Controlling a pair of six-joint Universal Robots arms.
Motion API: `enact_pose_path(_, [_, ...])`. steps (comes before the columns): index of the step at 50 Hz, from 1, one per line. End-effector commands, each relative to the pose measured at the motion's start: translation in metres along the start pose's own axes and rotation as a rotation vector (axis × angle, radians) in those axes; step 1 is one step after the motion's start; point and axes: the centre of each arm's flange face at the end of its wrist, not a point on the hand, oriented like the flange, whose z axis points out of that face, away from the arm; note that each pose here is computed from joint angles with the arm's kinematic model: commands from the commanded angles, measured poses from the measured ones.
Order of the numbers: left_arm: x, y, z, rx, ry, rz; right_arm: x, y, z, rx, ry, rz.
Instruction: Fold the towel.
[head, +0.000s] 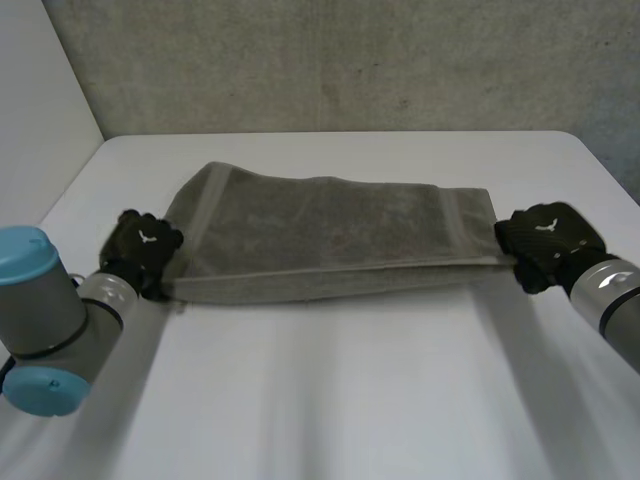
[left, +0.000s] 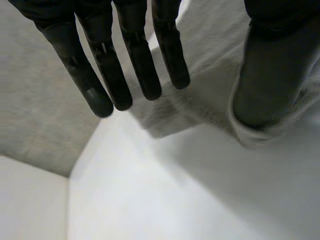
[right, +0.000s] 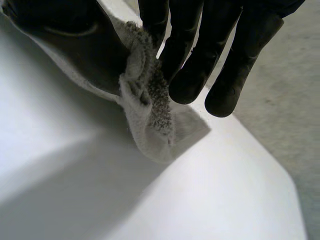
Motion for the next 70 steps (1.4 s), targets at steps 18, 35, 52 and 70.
enact_pose_path(18, [-0.007,0.012,-0.002,-0.057,0.005,-0.093,0.004,-0.002,-0.001,0.012,0.007,0.002])
enact_pose_path(35, [0.003,0.011,-0.007,-0.040,0.130,-0.103,0.007,-0.001,0.000,0.006,0.009,0.007])
enact_pose_path(52, [-0.097,-0.088,-0.070,0.226,-0.124,-0.042,0.049,-0.080,-0.057,0.121,0.021,-0.010])
enact_pose_path(70, [-0.094,-0.083,-0.054,0.222,-0.061,-0.094,0.090,-0.088,-0.041,0.050,-0.001,-0.061])
